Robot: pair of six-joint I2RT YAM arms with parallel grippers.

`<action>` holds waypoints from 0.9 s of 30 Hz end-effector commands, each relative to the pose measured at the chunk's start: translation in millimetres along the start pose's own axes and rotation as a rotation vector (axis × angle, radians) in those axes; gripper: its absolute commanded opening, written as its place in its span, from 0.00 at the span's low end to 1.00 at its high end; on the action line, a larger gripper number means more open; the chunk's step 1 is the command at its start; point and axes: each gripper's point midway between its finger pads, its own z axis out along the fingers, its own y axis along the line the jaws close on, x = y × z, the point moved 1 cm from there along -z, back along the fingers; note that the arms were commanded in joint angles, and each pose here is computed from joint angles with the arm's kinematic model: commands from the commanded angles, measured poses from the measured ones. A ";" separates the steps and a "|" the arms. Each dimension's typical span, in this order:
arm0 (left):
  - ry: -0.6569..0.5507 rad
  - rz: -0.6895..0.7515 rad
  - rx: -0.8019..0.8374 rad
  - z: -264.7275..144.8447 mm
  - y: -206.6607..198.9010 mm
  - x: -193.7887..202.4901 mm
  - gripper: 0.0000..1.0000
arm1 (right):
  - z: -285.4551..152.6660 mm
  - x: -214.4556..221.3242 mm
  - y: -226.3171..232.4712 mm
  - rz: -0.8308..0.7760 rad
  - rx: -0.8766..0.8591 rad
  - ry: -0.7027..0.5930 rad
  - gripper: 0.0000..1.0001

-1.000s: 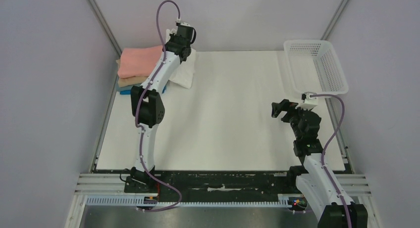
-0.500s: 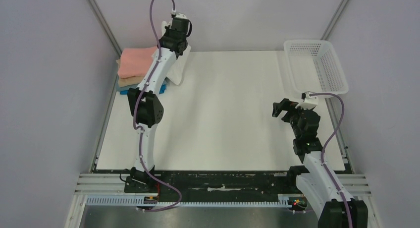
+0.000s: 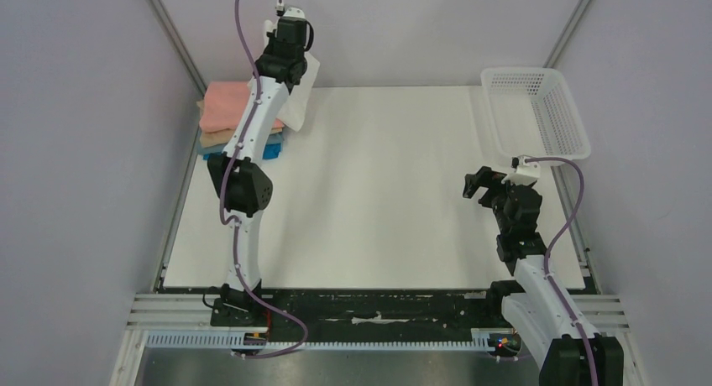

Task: Fold and stack the t-shirts
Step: Put the neatly folded tshirt into the corner of the board with the left arm

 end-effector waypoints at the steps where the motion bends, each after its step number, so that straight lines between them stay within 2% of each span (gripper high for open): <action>1: -0.138 -0.131 -0.045 -32.8 55.3 -53.6 0.02 | 2.3 -22.2 0.0 -0.012 0.018 -0.053 0.98; 19: -0.187 -0.224 -0.044 -47.8 82.3 -70.2 0.02 | 5.0 -17.1 -2.4 -0.019 0.036 -0.036 0.98; 27: -0.145 -0.197 -0.102 -33.2 80.5 -49.7 0.02 | 5.1 -16.0 -2.3 -0.022 0.037 -0.032 0.98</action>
